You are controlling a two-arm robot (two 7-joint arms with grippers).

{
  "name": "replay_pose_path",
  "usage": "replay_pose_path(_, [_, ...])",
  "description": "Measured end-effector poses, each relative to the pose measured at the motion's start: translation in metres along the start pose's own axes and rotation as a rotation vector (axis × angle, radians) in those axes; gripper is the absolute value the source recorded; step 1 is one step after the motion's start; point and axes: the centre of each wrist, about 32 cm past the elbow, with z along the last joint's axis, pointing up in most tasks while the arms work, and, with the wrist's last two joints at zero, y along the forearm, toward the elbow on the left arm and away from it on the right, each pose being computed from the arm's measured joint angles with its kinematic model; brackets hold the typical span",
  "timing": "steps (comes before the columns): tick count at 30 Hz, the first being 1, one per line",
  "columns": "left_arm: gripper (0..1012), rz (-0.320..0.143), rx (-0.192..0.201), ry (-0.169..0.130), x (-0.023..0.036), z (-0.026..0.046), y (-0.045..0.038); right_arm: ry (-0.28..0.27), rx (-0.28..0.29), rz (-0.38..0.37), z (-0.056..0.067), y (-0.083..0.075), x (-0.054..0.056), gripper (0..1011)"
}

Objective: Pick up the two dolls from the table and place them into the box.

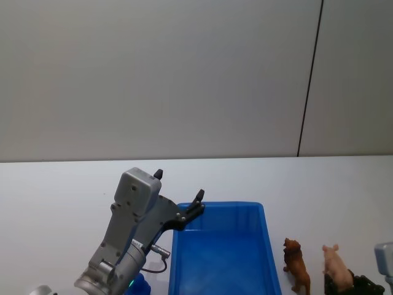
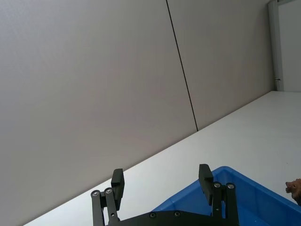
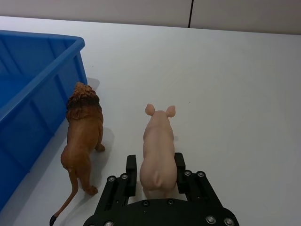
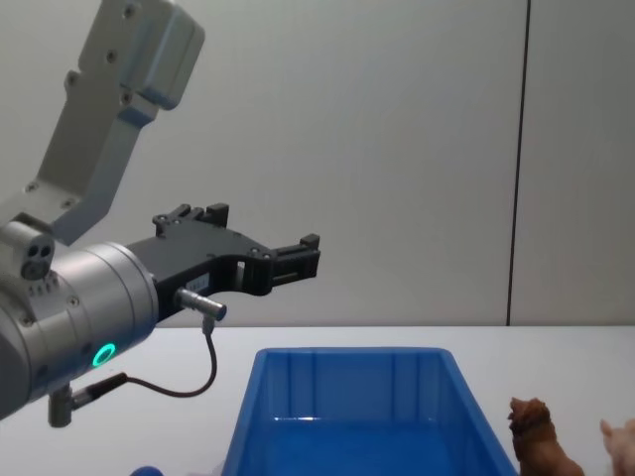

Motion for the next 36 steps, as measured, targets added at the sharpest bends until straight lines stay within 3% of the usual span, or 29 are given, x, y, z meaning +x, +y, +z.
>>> replay_pose_path(3, [1001, 0.000, 0.000, 0.000, 0.0000, 0.0000, 0.0000, -0.008, 0.005, -0.002, 0.000, 0.000, 0.000, 387])
replay_pose_path(10, [1001, 0.000, 0.000, 0.000, 0.0000, 0.0000, 0.0000, -0.039, 0.041, -0.011, 0.002, -0.002, -0.001, 380])
replay_pose_path(19, [1001, 0.000, 0.000, 0.000, 0.0000, 0.0000, 0.0000, -0.085, 0.141, 0.005, 0.017, -0.006, -0.005, 380])
replay_pose_path(28, [1001, 0.000, 0.000, 0.000, 0.0000, 0.0000, 0.0000, -0.101, 0.233, 0.082, 0.034, -0.007, -0.011, 379])
replay_pose_path(36, [1001, 0.000, 0.000, 0.000, 0.0000, 0.0000, 0.0000, -0.085, 0.294, 0.203, 0.049, -0.002, -0.021, 379])
